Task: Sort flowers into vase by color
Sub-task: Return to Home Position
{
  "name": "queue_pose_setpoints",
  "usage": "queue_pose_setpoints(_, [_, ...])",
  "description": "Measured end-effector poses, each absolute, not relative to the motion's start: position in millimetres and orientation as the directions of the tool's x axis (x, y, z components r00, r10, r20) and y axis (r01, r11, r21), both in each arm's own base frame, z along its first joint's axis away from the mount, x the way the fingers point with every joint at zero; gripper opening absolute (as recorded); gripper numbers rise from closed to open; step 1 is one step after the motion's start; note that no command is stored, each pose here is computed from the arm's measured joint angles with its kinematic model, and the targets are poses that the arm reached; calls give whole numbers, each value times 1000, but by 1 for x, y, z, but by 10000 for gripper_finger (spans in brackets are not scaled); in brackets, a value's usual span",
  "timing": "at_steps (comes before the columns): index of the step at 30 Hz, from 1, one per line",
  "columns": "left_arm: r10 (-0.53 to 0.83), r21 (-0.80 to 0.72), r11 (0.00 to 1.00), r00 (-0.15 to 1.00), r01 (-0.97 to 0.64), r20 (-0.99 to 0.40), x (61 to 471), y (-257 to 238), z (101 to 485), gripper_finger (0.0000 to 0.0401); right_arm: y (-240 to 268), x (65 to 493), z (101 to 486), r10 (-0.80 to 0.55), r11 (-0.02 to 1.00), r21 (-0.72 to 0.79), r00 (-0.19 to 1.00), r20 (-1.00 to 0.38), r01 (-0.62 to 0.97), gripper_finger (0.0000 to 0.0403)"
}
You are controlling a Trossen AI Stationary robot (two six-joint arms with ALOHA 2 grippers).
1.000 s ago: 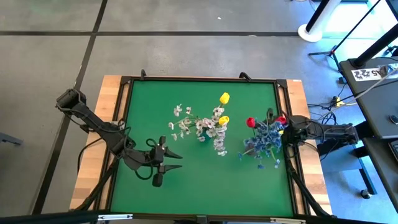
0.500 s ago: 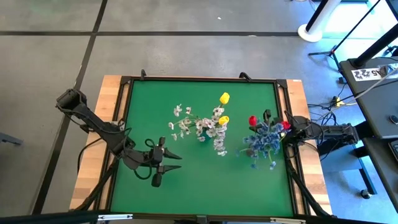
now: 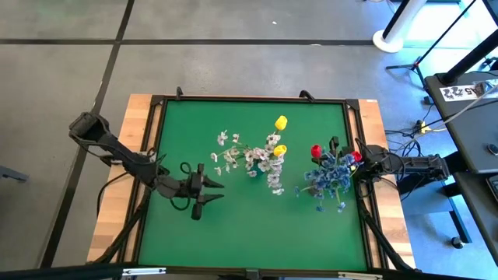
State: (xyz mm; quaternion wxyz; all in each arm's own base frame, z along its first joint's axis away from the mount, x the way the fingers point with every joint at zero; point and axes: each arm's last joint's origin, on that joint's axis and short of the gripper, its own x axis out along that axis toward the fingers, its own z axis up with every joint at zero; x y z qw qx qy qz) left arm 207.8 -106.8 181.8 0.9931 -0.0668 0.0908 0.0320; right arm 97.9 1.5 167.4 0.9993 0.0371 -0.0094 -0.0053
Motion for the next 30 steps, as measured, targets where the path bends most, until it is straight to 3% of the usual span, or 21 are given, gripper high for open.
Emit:
queue_pose_setpoints(3, [95, -136, 983, 975, -124, -203, 202, -91, 174, 120, 1, 98, 168, -10, 997, 74, 1000, 19, 9, 18])
queue_pose_setpoints(11, [149, -70, 984, 977, -161, -151, 161, -53, 184, 7, 2, 98, 168, -9, 997, 74, 1000, 21, 8, 18])
queue_pose_setpoints(18, [72, -166, 983, 997, -75, -29, 120, -31, 170, 2, 2, 98, 168, -9, 997, 74, 1000, 21, 7, 18])
queue_pose_setpoints(30, [155, -127, 980, 988, -153, 5, 109, -6, 168, 1, 2, 98, 168, -8, 997, 74, 1000, 22, 6, 18])
